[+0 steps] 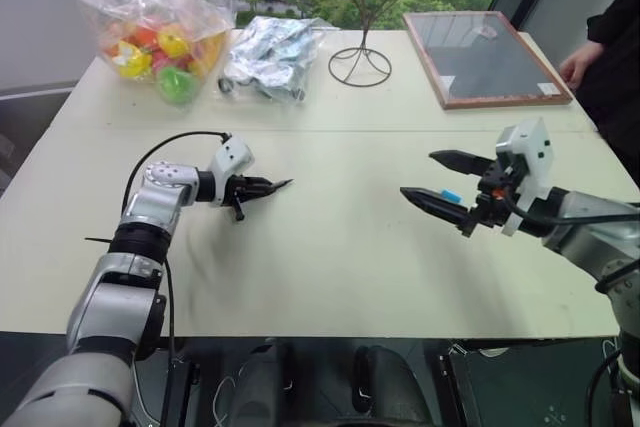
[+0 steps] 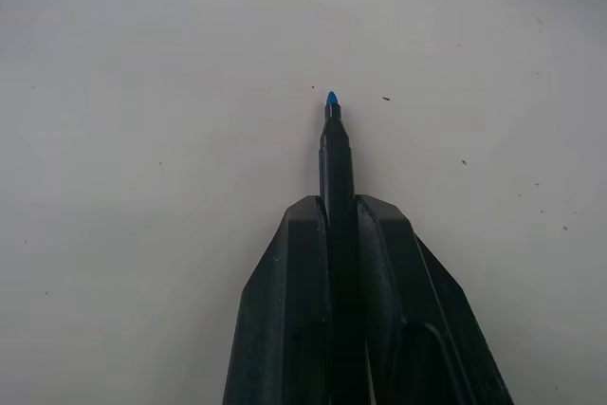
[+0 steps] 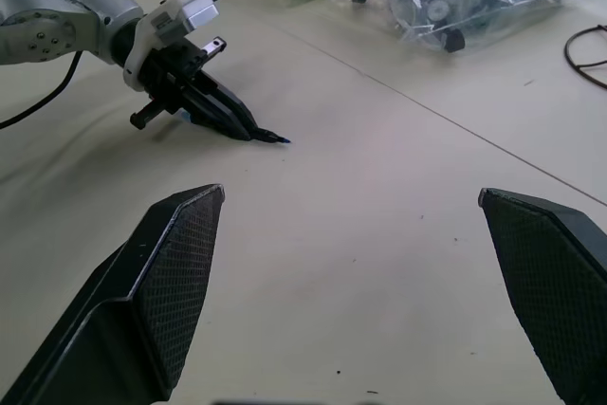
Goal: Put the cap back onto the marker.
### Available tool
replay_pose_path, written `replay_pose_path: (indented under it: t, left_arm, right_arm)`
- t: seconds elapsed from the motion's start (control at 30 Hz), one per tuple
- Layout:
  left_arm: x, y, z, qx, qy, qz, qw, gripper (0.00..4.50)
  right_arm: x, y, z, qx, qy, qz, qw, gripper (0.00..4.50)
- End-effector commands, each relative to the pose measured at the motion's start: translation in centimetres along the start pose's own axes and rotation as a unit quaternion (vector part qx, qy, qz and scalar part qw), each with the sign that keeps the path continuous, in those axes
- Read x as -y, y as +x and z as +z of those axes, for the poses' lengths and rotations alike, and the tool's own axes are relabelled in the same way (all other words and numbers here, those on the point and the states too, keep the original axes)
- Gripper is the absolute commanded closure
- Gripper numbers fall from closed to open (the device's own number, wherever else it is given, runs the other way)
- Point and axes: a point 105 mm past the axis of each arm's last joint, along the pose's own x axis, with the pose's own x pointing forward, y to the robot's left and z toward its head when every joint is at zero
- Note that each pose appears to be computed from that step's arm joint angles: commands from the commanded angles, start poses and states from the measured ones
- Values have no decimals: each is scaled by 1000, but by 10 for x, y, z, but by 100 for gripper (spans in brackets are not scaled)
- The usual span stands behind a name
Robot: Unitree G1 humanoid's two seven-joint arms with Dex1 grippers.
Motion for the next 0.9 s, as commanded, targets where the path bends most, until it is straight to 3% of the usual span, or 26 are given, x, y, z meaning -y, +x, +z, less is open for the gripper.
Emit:
replay_pose_path:
  t: [0.03,0.17,0.27,0.43,0.73,0.9]
  left_arm:
    - [-8,-11,0,1,17,25,1000,448]
    - [-17,-21,16,21,41,35,998,448]
    - [-20,-36,24,4,76,11,997,448]
    - [-14,-66,71,59,102,-47,992,448]
    - [-3,-81,67,65,79,-30,994,448]
    - [3,-85,61,61,69,-19,996,448]
  right_arm:
    - [18,-7,3,15,-15,-39,999,0]
    - [62,-20,-20,-19,-53,-116,992,0]
    - [77,-30,-43,-63,-69,-113,989,0]
    - [106,-44,-63,-80,-78,-123,986,0]
    - [115,-37,-93,-100,-85,-71,989,0]
    - [119,-26,-97,-97,-75,-55,991,0]
